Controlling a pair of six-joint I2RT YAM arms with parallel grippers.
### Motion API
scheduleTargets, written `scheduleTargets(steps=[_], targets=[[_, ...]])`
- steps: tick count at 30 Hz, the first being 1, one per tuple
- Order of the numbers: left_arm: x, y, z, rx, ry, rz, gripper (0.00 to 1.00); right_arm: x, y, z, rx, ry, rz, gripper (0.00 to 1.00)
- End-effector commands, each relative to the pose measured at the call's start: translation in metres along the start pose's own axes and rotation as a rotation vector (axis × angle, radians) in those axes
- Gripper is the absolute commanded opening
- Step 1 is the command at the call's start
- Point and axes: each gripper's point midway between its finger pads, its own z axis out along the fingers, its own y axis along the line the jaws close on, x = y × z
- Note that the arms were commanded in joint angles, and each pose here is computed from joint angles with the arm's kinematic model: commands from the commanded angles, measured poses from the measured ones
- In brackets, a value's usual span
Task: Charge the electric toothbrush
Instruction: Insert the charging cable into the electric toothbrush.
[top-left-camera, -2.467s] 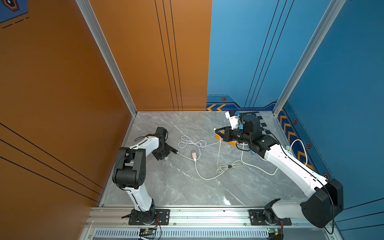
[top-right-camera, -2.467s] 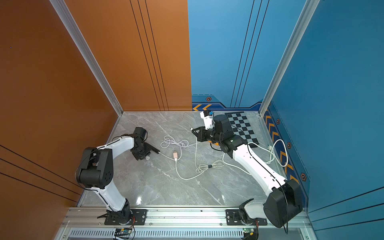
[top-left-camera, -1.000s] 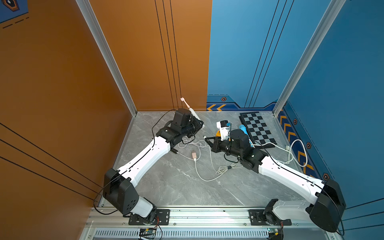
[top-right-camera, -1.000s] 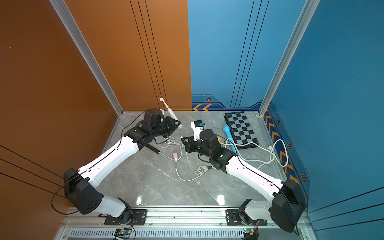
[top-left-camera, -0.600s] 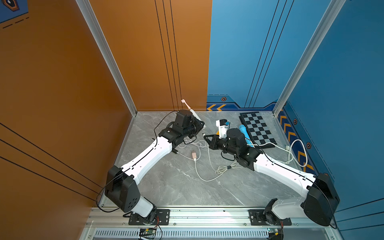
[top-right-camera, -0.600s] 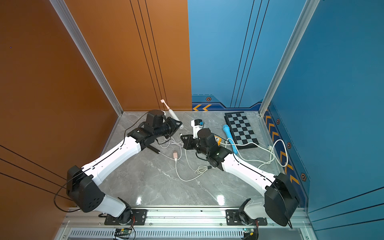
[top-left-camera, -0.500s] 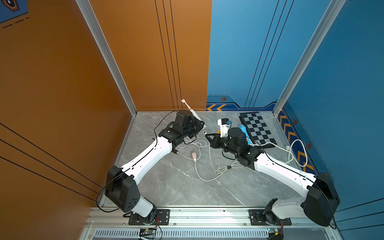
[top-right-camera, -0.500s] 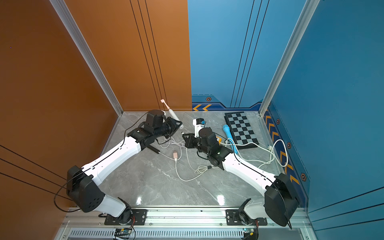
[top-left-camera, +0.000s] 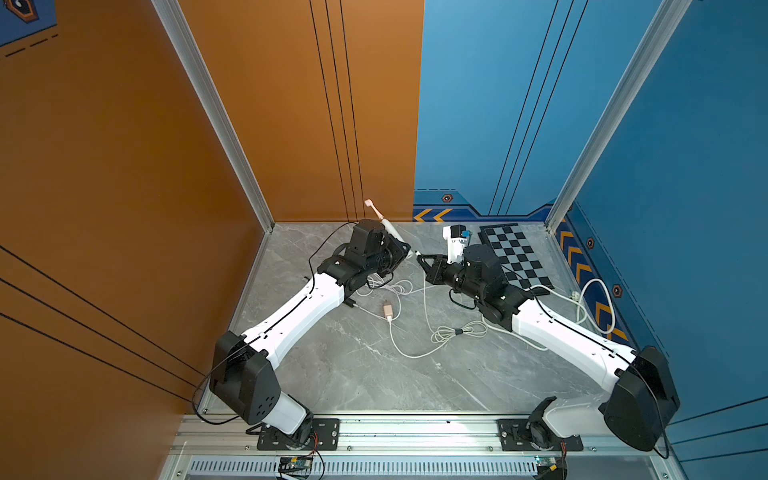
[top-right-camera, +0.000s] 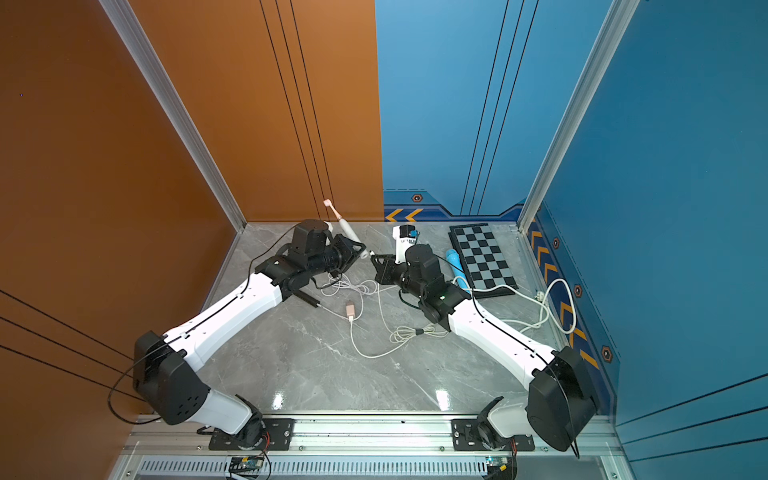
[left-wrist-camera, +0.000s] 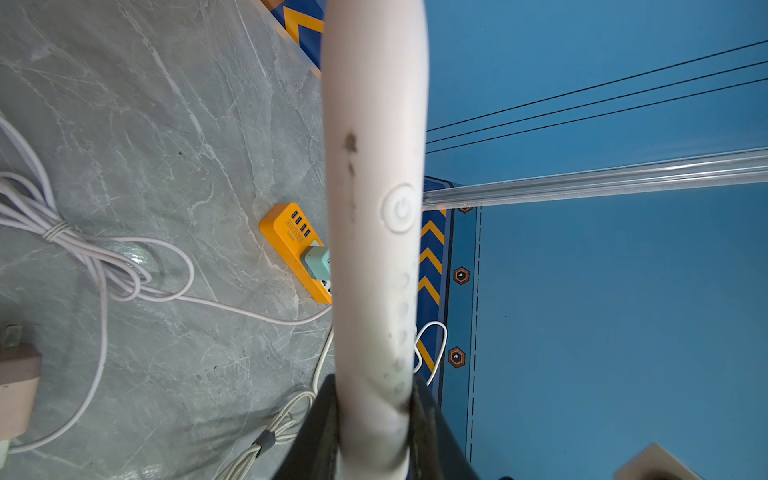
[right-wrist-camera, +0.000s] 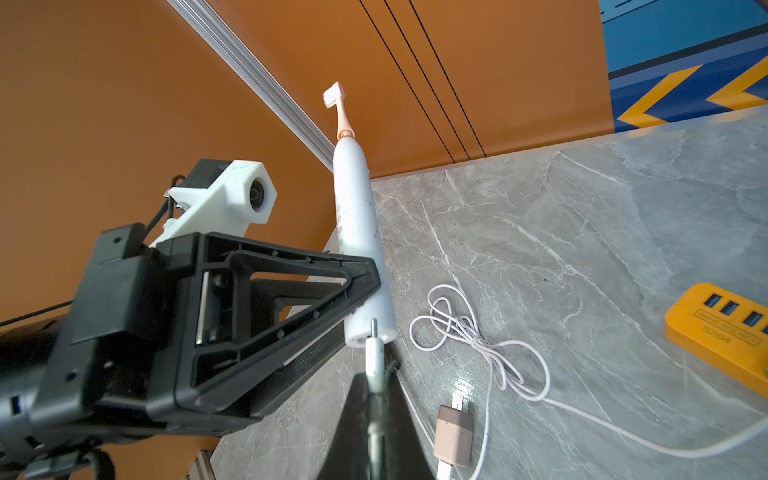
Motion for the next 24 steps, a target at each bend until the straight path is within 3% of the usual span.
scheduleTargets(steps=[1,24], targets=[[0.002,-0.007,0.001,0.032,0.011,-0.004,0.00,-0.003,0.008,0.006,-0.038,0.010,-0.016,0.00],[-0.004,-0.006,0.005,0.046,0.000,-0.016,0.00,0.013,0.016,0.004,-0.068,0.045,-0.013,0.00]])
